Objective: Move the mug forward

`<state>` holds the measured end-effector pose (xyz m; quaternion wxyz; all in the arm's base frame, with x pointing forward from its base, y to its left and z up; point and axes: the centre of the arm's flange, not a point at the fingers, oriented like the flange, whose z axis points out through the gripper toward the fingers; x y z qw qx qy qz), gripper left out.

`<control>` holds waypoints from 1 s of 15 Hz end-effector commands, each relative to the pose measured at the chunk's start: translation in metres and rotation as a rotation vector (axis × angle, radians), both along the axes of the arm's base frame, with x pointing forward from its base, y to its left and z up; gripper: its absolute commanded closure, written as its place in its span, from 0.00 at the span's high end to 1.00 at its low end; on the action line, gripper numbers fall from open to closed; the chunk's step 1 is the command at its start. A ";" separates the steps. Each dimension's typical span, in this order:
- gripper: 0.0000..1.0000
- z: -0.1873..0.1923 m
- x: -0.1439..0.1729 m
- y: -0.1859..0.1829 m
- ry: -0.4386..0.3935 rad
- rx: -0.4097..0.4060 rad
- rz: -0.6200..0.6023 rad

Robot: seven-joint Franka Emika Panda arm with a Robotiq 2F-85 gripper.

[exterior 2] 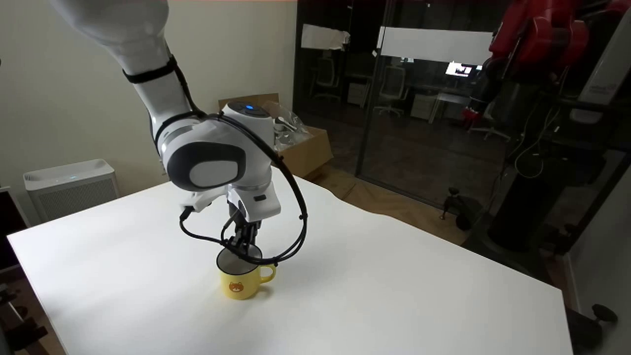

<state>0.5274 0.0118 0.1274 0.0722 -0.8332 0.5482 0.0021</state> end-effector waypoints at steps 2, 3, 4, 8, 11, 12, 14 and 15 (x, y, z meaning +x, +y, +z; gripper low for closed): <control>0.76 0.023 -0.019 0.001 -0.056 0.015 -0.025; 0.84 0.032 -0.025 0.003 -0.062 0.010 -0.024; 0.89 0.039 -0.030 0.005 -0.066 0.005 -0.021; 1.00 0.079 -0.056 0.022 -0.094 0.007 0.028; 1.00 0.107 -0.073 0.039 -0.135 0.027 0.089; 1.00 0.112 -0.075 0.042 -0.143 0.038 0.113; 1.00 0.095 -0.059 0.043 -0.131 0.019 0.095; 1.00 0.097 -0.059 0.043 -0.133 0.019 0.096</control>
